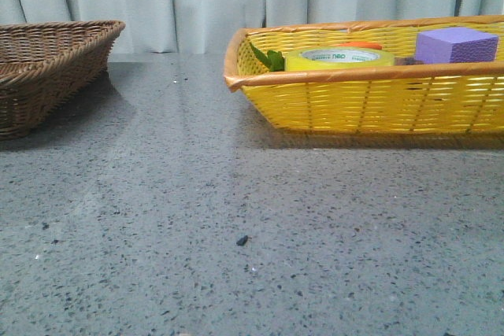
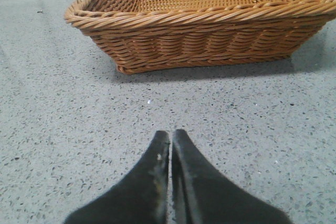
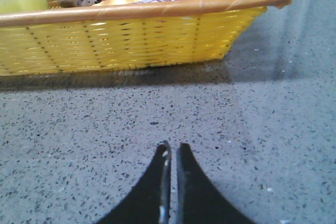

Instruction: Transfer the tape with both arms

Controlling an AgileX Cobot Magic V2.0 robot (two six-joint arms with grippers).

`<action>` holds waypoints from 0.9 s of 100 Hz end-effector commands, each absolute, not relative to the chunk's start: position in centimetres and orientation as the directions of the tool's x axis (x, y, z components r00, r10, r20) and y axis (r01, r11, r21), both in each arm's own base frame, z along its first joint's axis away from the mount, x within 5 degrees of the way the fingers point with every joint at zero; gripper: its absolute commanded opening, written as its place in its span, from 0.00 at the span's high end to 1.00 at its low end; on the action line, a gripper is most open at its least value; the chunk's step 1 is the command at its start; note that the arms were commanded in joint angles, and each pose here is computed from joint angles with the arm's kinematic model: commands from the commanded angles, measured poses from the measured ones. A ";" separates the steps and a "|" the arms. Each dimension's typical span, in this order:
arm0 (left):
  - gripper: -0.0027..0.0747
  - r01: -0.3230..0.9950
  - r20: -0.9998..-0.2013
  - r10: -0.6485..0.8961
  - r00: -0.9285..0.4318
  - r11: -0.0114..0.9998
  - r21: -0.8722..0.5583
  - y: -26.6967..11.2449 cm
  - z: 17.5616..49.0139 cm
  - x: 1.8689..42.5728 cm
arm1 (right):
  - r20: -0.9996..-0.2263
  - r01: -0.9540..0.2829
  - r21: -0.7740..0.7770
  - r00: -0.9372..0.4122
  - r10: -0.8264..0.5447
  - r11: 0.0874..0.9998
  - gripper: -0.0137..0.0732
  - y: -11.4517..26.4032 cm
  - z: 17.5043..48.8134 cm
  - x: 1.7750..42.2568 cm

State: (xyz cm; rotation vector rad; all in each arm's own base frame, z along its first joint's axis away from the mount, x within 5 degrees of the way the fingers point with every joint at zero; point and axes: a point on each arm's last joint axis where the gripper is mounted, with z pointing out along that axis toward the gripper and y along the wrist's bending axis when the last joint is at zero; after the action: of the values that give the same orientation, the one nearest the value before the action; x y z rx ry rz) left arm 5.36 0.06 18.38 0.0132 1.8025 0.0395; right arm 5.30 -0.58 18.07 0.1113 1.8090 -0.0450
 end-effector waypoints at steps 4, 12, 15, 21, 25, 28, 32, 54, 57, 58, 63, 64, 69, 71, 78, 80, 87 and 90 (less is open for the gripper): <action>0.99 -0.020 -0.989 0.018 -0.148 1.000 0.021 0.1 18.7 5.3 | -0.974 0.103 0.006 -0.224 0.029 0.995 0.92 -0.6 17.6 5.3; 0.99 -0.020 -0.989 0.018 -0.148 1.000 0.021 0.1 18.7 5.3 | -0.974 0.103 0.006 -0.224 0.029 0.995 0.92 -0.6 17.6 5.3; 0.99 -0.020 -0.989 0.018 -0.145 1.000 0.021 0.1 18.8 5.3 | -0.974 0.103 0.006 -0.224 0.029 0.995 0.92 -0.6 17.6 5.3; 0.99 -0.020 -0.989 0.018 -0.144 1.000 0.021 0.1 18.8 5.3 | -0.974 0.103 0.006 -0.224 0.029 0.995 0.92 -0.6 17.6 5.3; 0.99 -0.021 -0.989 0.024 -0.144 0.999 0.027 0.1 18.8 5.3 | -0.974 0.103 0.006 -0.224 0.029 0.995 0.92 -0.6 17.6 5.3; 0.99 -0.021 -0.989 0.024 -0.144 0.999 0.028 0.1 18.8 5.3 | -0.974 0.103 0.006 -0.224 0.029 0.995 0.92 -0.6 17.6 5.3; 0.99 -0.021 -0.989 0.024 -0.144 0.999 0.028 0.1 18.8 5.3 | -0.974 0.103 0.006 -0.224 0.029 0.995 0.92 -0.6 17.6 5.3; 0.99 -0.022 -0.990 0.024 -0.137 0.999 0.028 0.1 18.8 5.3 | -0.974 0.103 0.006 -0.226 0.030 0.995 0.92 -0.6 17.6 5.3; 0.99 -0.022 -0.990 0.024 -0.137 0.999 0.028 0.1 18.8 5.3 | -0.974 0.103 0.006 -0.226 0.030 0.995 0.92 -0.6 17.6 5.3; 0.99 -0.022 -0.990 0.024 -0.137 0.999 0.028 0.1 18.8 5.3 | -0.974 0.103 0.006 -0.226 0.030 0.995 0.92 -0.6 17.6 5.3; 0.99 -0.022 -0.990 0.024 -0.137 0.999 0.028 0.1 18.8 5.3 | -0.974 0.103 0.006 -0.226 0.030 0.995 0.92 -0.6 17.6 5.3; 0.99 -0.022 -0.990 0.024 -0.137 0.999 0.028 0.1 18.8 5.3 | -0.974 0.103 0.006 -0.226 0.030 0.995 0.92 -0.6 17.6 5.3; 0.99 -0.022 -0.990 0.024 -0.137 0.999 0.028 0.1 18.8 5.3 | -0.974 0.103 0.006 -0.226 0.030 0.995 0.92 -0.6 17.6 5.3; 0.99 -0.022 -0.990 0.024 -0.137 0.999 0.028 0.1 18.8 5.3 | -0.974 0.103 0.006 -0.226 0.030 0.995 0.92 -0.6 17.6 5.3; 0.99 -0.022 -0.991 0.024 -0.135 0.999 0.028 0.1 18.9 5.3 | -0.974 0.103 0.006 -0.226 0.030 0.995 0.92 -0.6 17.6 5.3; 0.99 -0.022 -0.991 0.024 -0.135 0.999 0.028 0.1 18.8 5.3 | -0.974 0.103 0.006 -0.226 0.030 0.995 0.92 -0.6 17.6 5.3; 0.99 -0.022 -0.991 0.024 -0.133 0.999 0.028 0.1 18.9 5.3 | -0.974 0.103 0.006 -0.224 0.029 0.995 0.92 -0.6 17.6 5.3; 0.99 -0.022 -0.991 0.024 -0.133 0.999 0.028 0.1 18.9 5.3 | -0.974 0.103 0.006 -0.224 0.029 0.995 0.92 -0.6 17.6 5.3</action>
State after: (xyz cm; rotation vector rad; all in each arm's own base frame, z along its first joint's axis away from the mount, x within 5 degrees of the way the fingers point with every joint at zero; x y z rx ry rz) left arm 5.35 0.07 18.38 0.0161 1.8025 0.0439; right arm 5.30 -0.58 18.07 0.1115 1.8090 -0.0448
